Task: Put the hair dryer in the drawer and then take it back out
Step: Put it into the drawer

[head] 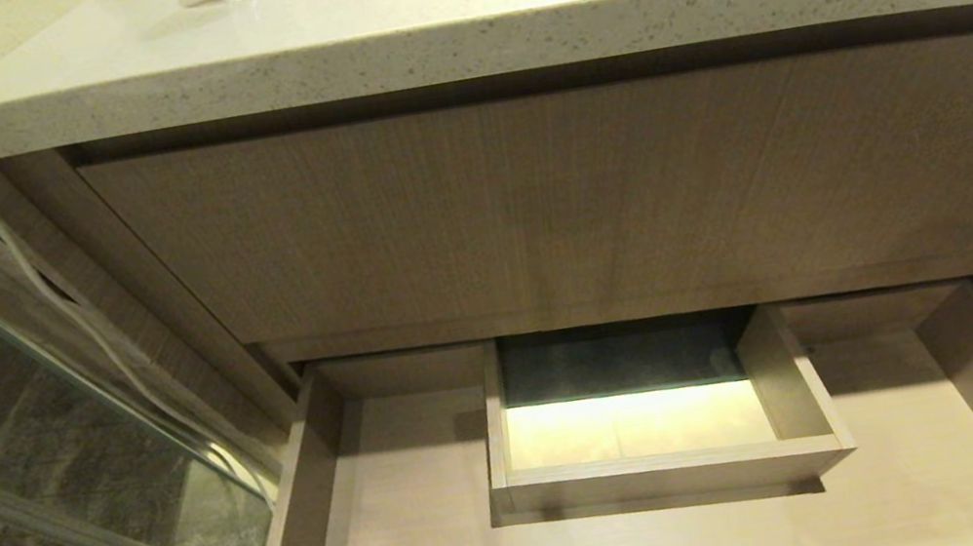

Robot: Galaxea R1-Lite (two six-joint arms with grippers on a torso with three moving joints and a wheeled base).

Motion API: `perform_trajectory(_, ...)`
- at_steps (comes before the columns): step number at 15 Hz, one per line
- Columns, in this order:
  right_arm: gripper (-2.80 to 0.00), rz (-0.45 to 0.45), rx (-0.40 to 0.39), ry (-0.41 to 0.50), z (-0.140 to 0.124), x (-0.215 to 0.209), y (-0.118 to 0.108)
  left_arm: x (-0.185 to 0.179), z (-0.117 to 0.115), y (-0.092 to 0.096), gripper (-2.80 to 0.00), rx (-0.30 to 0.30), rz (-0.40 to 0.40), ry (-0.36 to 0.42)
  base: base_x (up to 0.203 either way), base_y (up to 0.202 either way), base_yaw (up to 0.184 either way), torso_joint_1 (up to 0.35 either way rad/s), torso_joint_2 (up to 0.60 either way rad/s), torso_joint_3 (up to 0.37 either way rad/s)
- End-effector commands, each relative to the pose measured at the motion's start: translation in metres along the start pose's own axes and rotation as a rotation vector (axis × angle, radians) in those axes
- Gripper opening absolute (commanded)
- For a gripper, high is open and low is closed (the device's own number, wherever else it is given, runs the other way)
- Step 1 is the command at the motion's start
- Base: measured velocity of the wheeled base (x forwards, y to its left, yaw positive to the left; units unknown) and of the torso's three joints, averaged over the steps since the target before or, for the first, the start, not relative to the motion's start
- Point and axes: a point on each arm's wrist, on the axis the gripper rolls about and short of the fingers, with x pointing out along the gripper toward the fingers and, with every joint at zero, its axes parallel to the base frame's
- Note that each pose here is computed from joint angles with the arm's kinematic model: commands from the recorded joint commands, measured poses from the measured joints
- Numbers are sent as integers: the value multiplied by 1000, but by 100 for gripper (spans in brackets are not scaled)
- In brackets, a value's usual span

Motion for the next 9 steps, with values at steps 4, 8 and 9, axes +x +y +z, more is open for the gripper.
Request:
perform_trajectory(4, -280, 155, 54, 147, 36, 70, -38, 0, 0, 0, -280, 0, 0, 0, 0, 0, 0, 0, 0, 0)
perform_trajectory(8, -280, 126, 56, 118, 68, 130, -70, 0, 0, 0, -280, 0, 0, 0, 0, 0, 0, 0, 0, 0)
perform_trajectory(9, -280, 135, 56, 127, 73, 143, -75, 0, 0, 0, -280, 0, 0, 0, 0, 0, 0, 0, 0, 0)
